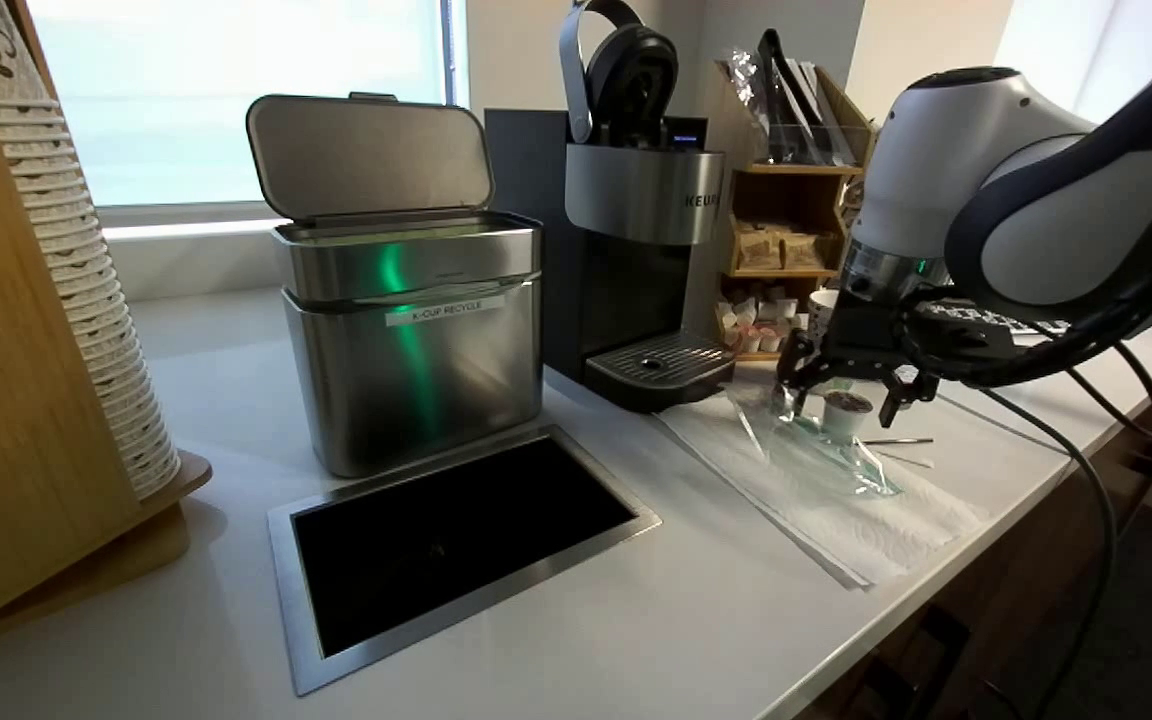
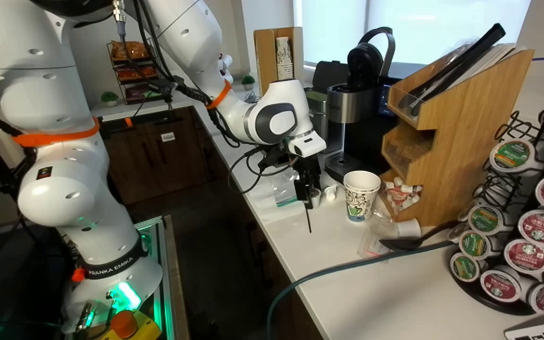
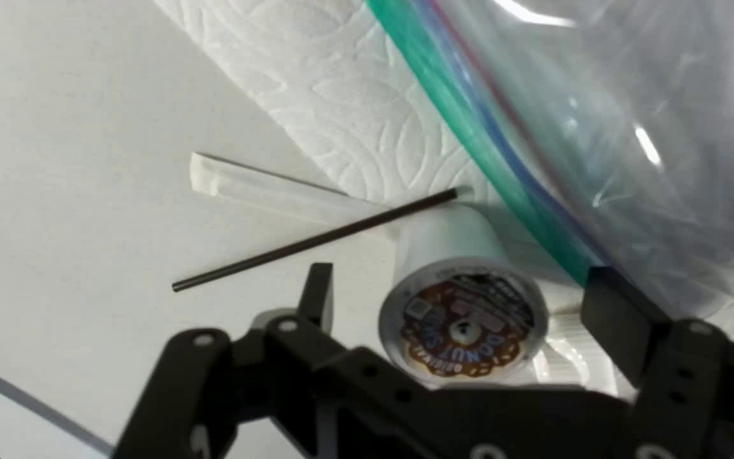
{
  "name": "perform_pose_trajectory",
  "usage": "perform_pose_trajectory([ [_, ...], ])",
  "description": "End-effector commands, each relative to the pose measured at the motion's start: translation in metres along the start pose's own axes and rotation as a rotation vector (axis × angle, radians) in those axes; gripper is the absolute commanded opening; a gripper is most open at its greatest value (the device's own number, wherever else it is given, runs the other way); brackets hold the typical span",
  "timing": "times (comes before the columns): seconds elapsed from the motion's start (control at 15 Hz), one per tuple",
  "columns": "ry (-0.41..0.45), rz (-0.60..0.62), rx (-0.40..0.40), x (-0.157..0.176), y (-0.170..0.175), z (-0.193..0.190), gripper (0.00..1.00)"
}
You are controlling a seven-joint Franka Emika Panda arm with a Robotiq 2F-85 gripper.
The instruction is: Open the coffee maker, put one white container inside and then close the lid of the silver bin
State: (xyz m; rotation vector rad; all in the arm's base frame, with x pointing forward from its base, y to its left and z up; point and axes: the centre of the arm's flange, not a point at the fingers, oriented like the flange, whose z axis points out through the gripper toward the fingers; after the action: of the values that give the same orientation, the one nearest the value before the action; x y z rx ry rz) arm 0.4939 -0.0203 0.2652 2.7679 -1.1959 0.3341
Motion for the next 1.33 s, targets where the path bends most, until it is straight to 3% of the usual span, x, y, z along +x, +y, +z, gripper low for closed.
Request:
perform_pose_trajectory([
  [0.0,0.040,0.011,0.025,-0.019,0.010,-0.012,1.00],
  [0.4,0.054,0.027,0.033,-0.029,0.016,-0.023,1.00],
  [0.6,0.068,0.035,0.034,-0.029,0.015,-0.026,0.90],
  [1.07,0.115,0.054,0.016,-0.018,0.009,-0.026,0.80],
  [1.2,0.116,0.057,0.013,-0.017,0.008,-0.025,0.68],
  [1.27,0.119,0.057,0.013,-0.017,0.008,-0.024,0.54],
])
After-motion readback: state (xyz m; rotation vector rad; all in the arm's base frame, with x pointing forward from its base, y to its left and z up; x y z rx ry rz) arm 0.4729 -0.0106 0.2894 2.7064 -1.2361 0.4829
